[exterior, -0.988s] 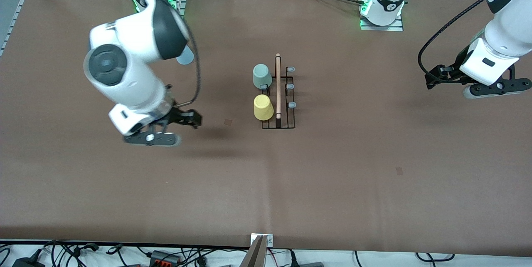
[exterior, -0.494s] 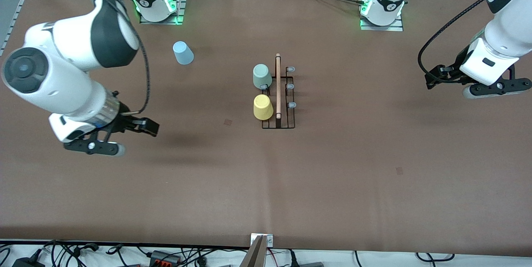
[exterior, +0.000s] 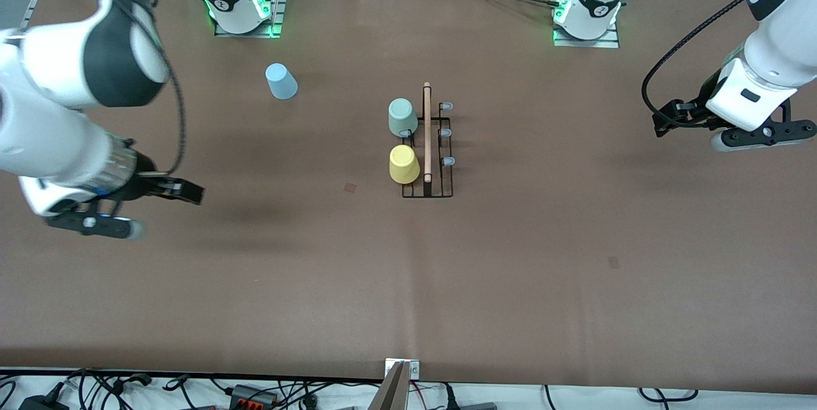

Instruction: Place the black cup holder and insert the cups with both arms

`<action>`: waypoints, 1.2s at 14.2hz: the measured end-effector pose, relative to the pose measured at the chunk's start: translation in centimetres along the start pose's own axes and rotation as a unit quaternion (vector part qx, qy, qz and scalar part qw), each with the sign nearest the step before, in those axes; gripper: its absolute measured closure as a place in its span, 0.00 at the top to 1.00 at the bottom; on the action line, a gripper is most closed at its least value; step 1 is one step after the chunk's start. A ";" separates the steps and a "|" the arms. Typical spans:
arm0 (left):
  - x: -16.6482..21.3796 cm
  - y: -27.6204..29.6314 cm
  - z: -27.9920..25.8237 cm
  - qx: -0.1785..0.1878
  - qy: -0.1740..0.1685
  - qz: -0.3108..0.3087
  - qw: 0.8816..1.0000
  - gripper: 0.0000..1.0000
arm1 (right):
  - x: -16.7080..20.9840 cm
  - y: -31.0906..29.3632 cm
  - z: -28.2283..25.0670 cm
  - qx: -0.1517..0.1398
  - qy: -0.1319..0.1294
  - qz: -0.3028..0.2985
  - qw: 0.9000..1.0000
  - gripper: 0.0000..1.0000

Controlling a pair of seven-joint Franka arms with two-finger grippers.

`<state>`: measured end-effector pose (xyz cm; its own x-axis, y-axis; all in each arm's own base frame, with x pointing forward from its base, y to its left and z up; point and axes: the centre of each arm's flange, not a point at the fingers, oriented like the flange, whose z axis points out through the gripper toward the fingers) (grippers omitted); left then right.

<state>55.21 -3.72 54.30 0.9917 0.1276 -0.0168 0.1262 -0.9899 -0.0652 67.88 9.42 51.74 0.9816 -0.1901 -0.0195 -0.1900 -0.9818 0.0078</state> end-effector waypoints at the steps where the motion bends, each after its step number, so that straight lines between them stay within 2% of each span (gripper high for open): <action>1: 0.0 0.0 0.0 0.000 0.000 0.000 1.000 1.00 | 0.3 1.7 -0.7 0.003 0.002 0.006 1.000 1.00; 6: 0.0 0.0 0.0 0.000 -0.002 0.000 1.000 1.00 | 0.6 8.3 -3.2 0.028 0.013 0.004 1.000 1.00; 11: 0.0 0.0 0.0 0.000 -0.002 0.000 1.000 1.00 | -0.6 12.3 -5.1 0.038 0.018 -0.046 0.998 1.00; 15: -0.1 0.0 0.0 0.001 -0.002 0.000 1.000 1.00 | -1.1 12.1 -3.9 0.027 0.000 -0.076 0.997 1.00; 17: -0.1 0.0 0.0 0.001 -0.003 0.000 1.000 1.00 | -2.0 12.5 -4.0 0.010 0.006 -0.086 0.996 1.00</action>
<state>55.15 -3.71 54.26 0.9916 0.1278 -0.0219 0.1261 -0.9898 -0.0663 63.58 -2.48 55.90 0.9998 -0.0183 -0.0079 -0.0184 -0.9997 -0.0149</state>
